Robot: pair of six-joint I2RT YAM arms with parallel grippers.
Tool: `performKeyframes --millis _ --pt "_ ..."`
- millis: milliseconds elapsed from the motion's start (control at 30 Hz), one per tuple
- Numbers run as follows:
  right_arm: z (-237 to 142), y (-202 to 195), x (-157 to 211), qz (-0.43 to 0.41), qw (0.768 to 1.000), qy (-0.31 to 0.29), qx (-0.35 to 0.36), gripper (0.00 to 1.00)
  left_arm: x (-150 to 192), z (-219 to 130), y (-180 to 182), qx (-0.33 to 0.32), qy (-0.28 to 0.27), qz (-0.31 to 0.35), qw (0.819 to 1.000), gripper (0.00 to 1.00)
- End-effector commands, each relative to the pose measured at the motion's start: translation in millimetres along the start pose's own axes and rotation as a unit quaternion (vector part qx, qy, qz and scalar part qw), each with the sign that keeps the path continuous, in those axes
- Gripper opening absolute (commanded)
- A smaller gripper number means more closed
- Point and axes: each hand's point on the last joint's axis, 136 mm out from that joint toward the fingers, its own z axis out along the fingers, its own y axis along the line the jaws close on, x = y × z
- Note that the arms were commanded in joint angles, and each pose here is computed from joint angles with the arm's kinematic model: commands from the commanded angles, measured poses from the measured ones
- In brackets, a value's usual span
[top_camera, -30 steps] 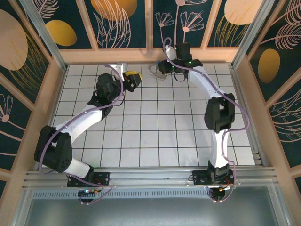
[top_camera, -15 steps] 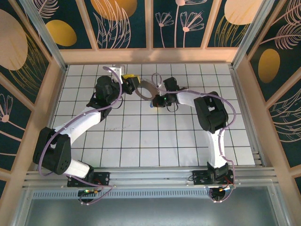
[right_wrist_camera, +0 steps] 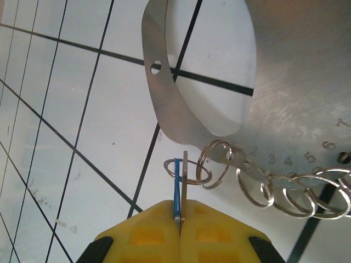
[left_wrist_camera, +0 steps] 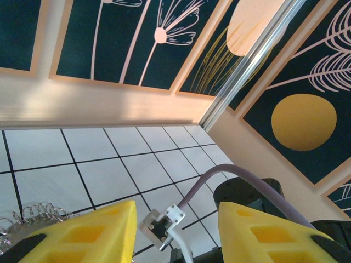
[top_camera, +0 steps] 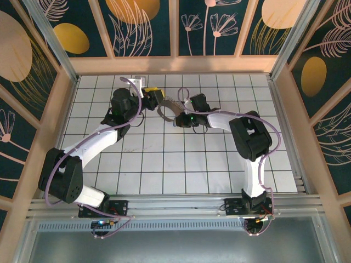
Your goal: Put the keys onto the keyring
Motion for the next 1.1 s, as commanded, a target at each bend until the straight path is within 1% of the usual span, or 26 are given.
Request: performKeyframes --millis 0,67,133,167,233,300,333,367,400,467,567,600,633,667,700,733,833,900,967,1033,1067 --pt "2 19 5 -0.011 1.000 0.002 -0.027 0.00 -3 -1 -4 0.011 0.000 -0.006 1.000 0.44" --pt "2 18 11 -0.006 0.999 0.012 -0.029 0.00 -3 -1 -5 0.014 0.002 -0.007 1.000 0.44" --pt "7 30 26 -0.015 0.999 0.032 -0.038 0.00 -2 0 -5 0.017 0.004 -0.008 1.000 0.44" --pt "8 32 31 -0.017 0.998 0.040 -0.038 0.02 -2 1 -6 0.019 0.005 -0.008 1.000 0.44" --pt "8 40 44 -0.026 0.997 0.058 -0.043 0.20 -2 2 -7 0.023 0.006 -0.010 1.000 0.45" --pt "3 52 52 -0.030 0.996 0.067 -0.060 0.35 0 3 -8 0.027 0.008 -0.013 1.000 0.47" --pt "-3 58 54 -0.032 0.995 0.068 -0.067 0.50 1 3 -8 0.029 0.010 -0.014 0.999 0.47" --pt "-8 61 55 -0.034 0.995 0.066 -0.069 0.60 1 3 -9 0.031 0.011 -0.015 0.999 0.47" --pt "-15 64 56 -0.036 0.995 0.062 -0.069 0.64 0 3 -11 0.036 0.011 -0.016 0.999 0.48" --pt "-31 72 56 -0.043 0.995 0.054 -0.071 0.65 -2 2 -14 0.043 0.008 -0.017 0.999 0.49" --pt "-57 82 50 -0.057 0.996 0.029 -0.067 0.73 -6 -1 -18 0.049 0.003 -0.017 0.999 0.53" --pt "-66 85 45 -0.062 0.996 0.016 -0.062 0.77 -7 -2 -19 0.048 0.001 -0.016 0.999 0.56" --pt "-75 85 42 -0.065 0.996 0.004 -0.054 0.78 -9 -4 -19 0.047 -0.003 -0.013 0.999 0.64" --pt "-85 86 37 -0.071 0.997 -0.010 -0.044 0.79 -10 -6 -19 0.042 -0.006 -0.010 0.999 0.76" --pt "-95 85 31 -0.073 0.996 -0.026 -0.035 0.85 -11 -9 -17 0.034 -0.009 -0.005 0.999 0.97" --pt "-106 83 25 -0.073 0.996 -0.045 -0.022 0.86 -12 -12 -15 0.024 -0.014 -0.001 1.000 0.99" --pt "-140 74 6 -0.070 0.992 -0.103 0.011 0.87 -17 -23 -7 -0.011 -0.031 0.013 0.999 0.99" --pt "-170 59 -12 -0.056 0.985 -0.157 0.046 0.87 -23 -34 0 -0.040 -0.051 0.022 0.998 0.99" --pt "-202 44 -27 -0.046 0.971 -0.219 0.081 0.87 -29 -46 6 -0.071 -0.075 0.035 0.994 0.99" --pt "-242 26 -42 -0.035 0.946 -0.296 0.127 0.88 -36 -64 14 -0.102 -0.111 0.051 0.987 0.99" --pt "-260 19 -48 -0.028 0.932 -0.331 0.145 0.90 -39 -72 14 -0.108 -0.127 0.065 0.984 0.99"
